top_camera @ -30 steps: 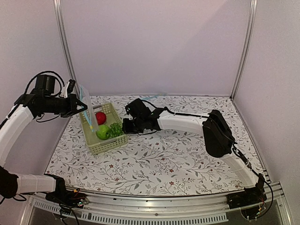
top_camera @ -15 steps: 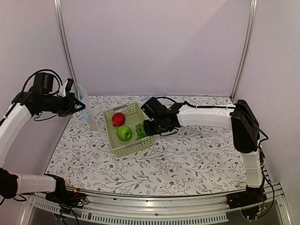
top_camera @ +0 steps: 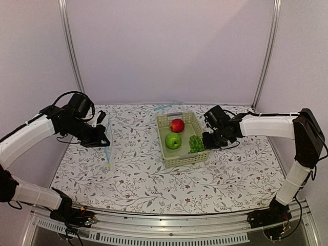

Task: Place the food in the zip-top bag and seal the zipper
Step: Move the bin to the center of the board, then pick up the fake fruit from the bin.

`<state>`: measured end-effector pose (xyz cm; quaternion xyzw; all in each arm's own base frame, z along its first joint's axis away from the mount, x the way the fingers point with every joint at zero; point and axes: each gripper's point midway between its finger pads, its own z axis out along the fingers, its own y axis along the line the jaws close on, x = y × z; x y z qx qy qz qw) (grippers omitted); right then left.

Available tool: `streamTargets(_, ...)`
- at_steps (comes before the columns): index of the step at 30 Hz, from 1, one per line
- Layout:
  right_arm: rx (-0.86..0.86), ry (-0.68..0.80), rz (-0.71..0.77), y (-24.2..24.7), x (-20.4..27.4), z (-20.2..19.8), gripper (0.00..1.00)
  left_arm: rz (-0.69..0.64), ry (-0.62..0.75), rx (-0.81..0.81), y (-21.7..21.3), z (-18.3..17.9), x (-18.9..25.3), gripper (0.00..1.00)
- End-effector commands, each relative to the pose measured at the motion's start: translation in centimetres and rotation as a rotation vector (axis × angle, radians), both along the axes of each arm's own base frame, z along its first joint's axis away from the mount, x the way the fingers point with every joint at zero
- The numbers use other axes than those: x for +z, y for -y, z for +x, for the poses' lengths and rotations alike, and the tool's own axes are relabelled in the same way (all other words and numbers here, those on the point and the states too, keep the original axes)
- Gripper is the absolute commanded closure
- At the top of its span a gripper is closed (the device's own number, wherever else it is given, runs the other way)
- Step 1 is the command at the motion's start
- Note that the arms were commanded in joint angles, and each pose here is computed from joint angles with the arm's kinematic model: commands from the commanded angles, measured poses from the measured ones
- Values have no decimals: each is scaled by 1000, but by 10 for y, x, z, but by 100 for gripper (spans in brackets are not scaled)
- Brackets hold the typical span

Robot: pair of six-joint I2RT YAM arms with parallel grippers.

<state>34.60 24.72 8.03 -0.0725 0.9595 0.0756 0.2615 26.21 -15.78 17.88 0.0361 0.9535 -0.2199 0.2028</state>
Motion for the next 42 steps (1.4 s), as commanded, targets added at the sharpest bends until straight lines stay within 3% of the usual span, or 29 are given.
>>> streamTargets(1, 36, -30, -1, 18, -3, -13, 97, 70, -71, 3, 11, -11, -28, 100)
streamTargets(4, 18, -36, -1, 30, -6, -16, 92, 83, -104, -36, 31, -16, -42, 100)
streamTargets(8, 10, -7, 14, 35, 11, -19, 62, 66, -152, -94, 62, -21, -63, 100)
streamTargets(14, 52, 79, 85, 32, 72, -26, 34, 31, -204, -161, 99, -28, -90, 100)
streamTargets(20, 172, 123, 155, -5, 107, -34, 29, -9, -211, -186, 120, -24, -99, 100)
streamTargets(31, 350, 38, 242, -85, 65, -7, 27, -68, -247, -194, 136, -23, -119, 100)
streamTargets(38, 374, -1, 173, -104, 23, 17, 26, -87, -248, -188, 138, -23, -120, 100)
streamTargets(42, 283, 3, 54, -92, -3, 35, 25, -94, -247, -184, 139, -22, -119, 100)
